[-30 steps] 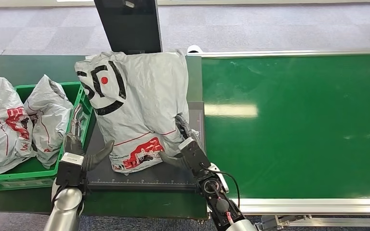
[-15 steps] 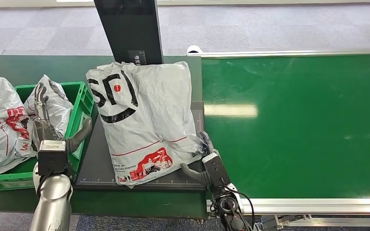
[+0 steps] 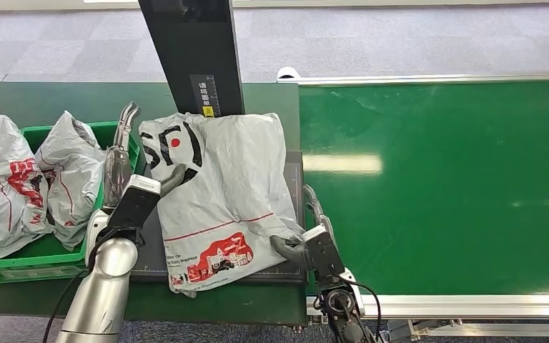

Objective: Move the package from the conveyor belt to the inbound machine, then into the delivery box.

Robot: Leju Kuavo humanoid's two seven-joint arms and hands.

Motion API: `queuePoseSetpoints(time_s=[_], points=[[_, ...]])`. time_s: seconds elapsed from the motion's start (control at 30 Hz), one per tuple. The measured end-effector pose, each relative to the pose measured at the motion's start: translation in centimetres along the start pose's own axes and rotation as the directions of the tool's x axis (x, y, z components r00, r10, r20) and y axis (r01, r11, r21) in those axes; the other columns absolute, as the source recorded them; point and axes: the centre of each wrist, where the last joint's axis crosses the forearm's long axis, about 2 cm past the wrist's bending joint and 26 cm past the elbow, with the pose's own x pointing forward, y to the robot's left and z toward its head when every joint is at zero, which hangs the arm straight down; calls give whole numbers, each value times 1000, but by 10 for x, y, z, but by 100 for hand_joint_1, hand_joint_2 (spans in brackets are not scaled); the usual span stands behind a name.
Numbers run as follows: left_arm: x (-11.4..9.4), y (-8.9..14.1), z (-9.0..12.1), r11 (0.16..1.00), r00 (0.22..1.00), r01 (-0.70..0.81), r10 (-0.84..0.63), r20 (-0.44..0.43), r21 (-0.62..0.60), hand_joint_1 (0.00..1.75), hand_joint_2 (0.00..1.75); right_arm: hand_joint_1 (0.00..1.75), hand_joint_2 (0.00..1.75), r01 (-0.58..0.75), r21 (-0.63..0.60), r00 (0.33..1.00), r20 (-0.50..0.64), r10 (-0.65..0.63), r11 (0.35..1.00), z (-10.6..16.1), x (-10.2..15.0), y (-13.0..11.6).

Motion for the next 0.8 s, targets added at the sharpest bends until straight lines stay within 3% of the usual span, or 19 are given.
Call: queuePoseSetpoints(time_s=[0.13, 0.33, 0.53, 0.8], points=[[-1, -8, -2, 997, 1000, -1, 0, -22, -73, 0, 175, 0, 175, -14, -19, 999, 35, 15, 1000, -1, 2, -1], [-19, -46, -9, 948, 993, -19, -19, -119, -317, 0, 175, 0, 175, -36, -86, 990, 133, 48, 996, -8, 15, -2], [-40, -75, -8, 862, 977, -51, -61, -203, -505, 0, 175, 0, 175, -47, -159, 983, 168, 74, 986, -11, 24, -5], [-56, -88, -3, 697, 955, -137, -97, -281, -704, 0, 175, 0, 175, -29, -212, 980, 184, 69, 977, -11, 28, -7]])
